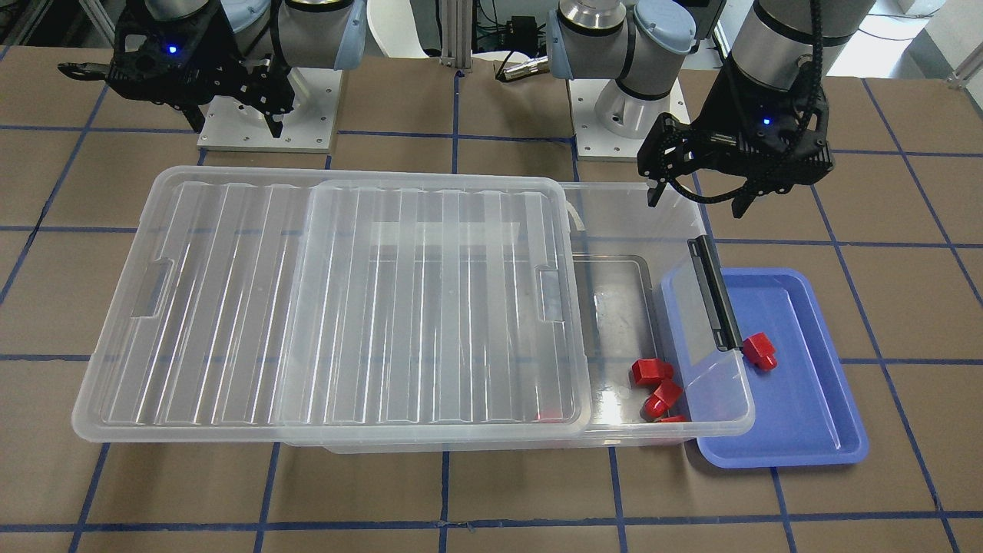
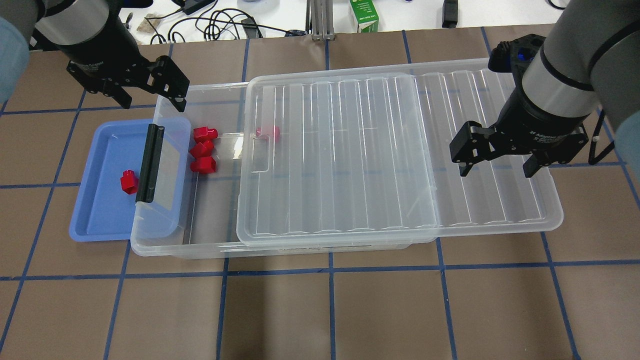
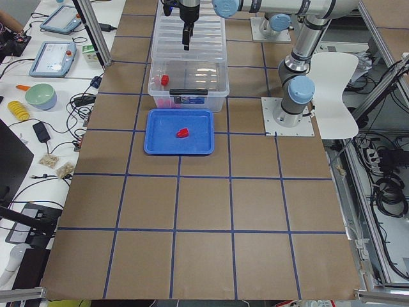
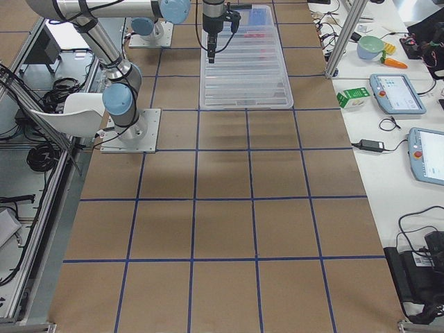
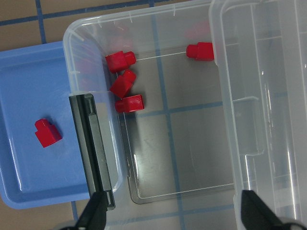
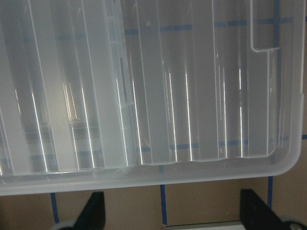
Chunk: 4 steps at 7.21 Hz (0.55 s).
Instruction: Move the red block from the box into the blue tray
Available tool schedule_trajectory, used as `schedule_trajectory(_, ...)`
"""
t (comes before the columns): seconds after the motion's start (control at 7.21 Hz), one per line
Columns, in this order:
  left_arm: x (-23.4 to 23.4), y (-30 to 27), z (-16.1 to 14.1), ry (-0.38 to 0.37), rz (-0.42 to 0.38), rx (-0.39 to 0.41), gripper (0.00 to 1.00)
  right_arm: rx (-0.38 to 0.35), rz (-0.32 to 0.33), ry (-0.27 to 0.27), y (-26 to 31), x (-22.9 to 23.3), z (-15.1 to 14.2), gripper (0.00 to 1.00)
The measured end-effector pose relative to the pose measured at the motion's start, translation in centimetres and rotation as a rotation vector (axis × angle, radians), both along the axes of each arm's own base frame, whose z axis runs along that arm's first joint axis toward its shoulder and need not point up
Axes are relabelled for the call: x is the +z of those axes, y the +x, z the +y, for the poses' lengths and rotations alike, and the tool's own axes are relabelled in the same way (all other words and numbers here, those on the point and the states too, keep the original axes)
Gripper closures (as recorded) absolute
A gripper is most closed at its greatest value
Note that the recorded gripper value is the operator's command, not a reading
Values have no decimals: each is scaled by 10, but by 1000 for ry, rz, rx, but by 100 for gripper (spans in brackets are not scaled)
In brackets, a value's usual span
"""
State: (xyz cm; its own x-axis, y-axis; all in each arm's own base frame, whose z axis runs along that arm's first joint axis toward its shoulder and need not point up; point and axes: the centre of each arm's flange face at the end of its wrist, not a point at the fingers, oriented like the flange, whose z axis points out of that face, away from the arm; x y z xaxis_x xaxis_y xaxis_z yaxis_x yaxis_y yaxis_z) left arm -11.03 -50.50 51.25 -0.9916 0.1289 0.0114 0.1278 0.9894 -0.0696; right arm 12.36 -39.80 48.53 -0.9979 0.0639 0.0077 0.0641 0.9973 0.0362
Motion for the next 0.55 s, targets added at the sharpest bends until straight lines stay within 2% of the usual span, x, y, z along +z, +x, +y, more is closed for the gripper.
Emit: schedule_trajectory(0.55, 0, 0, 0, -1, 3, 0, 0, 11, 4, -25, -14, 4, -8, 0)
